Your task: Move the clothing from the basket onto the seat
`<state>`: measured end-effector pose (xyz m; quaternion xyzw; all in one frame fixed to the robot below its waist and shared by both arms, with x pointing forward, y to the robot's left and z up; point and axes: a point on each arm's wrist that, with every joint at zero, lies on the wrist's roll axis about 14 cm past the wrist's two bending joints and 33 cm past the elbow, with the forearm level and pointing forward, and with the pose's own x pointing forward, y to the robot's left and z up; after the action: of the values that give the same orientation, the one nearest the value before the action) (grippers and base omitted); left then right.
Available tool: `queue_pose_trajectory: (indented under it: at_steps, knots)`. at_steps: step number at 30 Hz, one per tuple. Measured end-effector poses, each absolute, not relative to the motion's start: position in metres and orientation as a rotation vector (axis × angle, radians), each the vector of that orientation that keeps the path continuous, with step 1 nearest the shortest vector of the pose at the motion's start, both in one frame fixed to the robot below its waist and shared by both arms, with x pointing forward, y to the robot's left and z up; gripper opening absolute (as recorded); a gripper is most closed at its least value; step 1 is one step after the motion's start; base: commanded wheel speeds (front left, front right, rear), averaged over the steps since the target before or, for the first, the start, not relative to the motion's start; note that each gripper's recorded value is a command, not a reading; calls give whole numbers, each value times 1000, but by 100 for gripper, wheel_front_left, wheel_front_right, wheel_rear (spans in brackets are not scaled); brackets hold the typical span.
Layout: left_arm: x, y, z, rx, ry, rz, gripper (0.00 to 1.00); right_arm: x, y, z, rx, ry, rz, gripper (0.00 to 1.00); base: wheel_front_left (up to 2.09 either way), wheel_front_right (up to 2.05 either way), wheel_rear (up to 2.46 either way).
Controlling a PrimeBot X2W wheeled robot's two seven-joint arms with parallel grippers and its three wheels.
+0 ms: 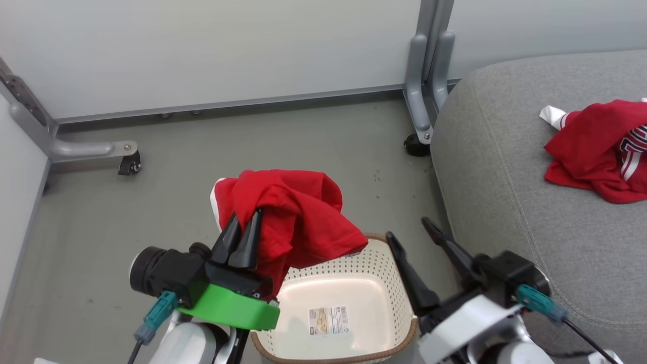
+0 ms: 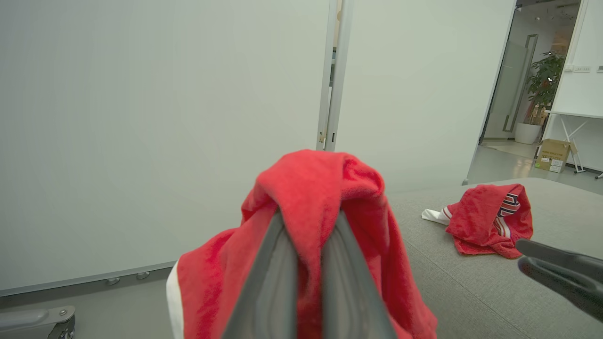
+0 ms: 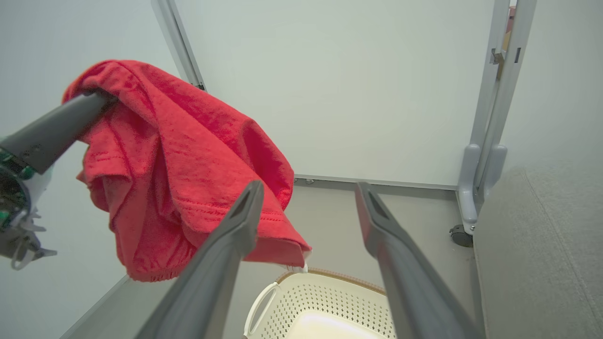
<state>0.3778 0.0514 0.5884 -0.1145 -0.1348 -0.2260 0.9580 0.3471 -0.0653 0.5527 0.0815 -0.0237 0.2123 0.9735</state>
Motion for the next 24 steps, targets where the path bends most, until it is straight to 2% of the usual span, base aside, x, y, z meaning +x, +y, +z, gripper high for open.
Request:
queue_pose_trajectory:
  at_steps: [9,17,23,24]
  knots:
    - [382,46,586,-237,-268,-481,0,363,11,570,191,-93,686,100,0,0,0]
    - [381,42,585,-244,-263,-495,0,377,47,563,148,-74,814,100,0,0,0]
    - [380,41,584,-247,-260,-500,0,374,69,547,121,-10,904,100,0,0,0]
    - [380,41,583,-247,-259,-500,0,373,72,545,117,-1,919,40,0,0,0]
